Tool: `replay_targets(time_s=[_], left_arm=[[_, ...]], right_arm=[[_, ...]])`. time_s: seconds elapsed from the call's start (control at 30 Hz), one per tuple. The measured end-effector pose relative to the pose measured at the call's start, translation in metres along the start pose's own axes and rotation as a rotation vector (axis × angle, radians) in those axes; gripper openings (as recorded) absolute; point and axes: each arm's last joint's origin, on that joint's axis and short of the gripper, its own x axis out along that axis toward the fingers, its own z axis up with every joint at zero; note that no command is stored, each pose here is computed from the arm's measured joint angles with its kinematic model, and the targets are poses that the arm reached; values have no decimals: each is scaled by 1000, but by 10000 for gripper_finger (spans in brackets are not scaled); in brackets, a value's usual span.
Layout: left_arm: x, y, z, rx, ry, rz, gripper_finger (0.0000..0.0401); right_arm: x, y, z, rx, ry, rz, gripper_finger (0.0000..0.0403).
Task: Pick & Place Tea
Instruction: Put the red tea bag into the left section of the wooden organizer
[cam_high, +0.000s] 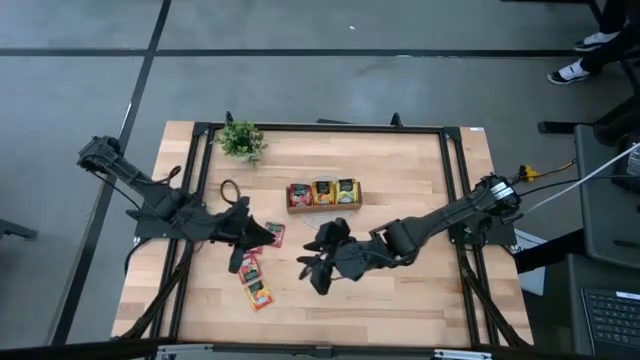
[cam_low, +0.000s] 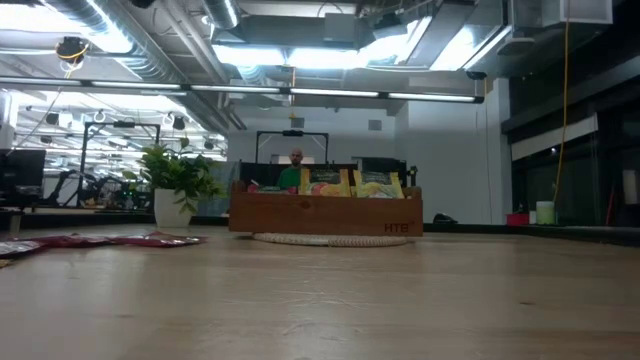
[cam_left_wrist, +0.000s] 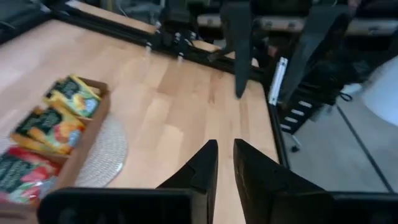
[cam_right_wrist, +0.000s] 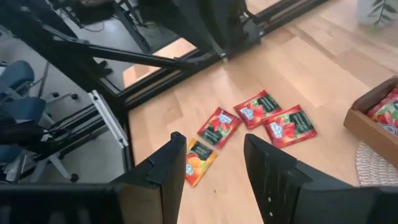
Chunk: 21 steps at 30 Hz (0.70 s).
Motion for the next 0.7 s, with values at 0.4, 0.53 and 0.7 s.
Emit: replay_targets(time_s=[0.4, 0.53, 0.7], left_arm=[[-24, -7, -27, 3, -11, -18, 46], [-26, -3, -32, -21, -1, 15, 45], [-33, 3, -35, -32, 24, 47, 49]], right_arm=[[36, -40, 22, 21, 87, 4, 146], [40, -49, 29, -35, 77, -16, 96], [45, -56, 33, -96, 87, -5, 11]])
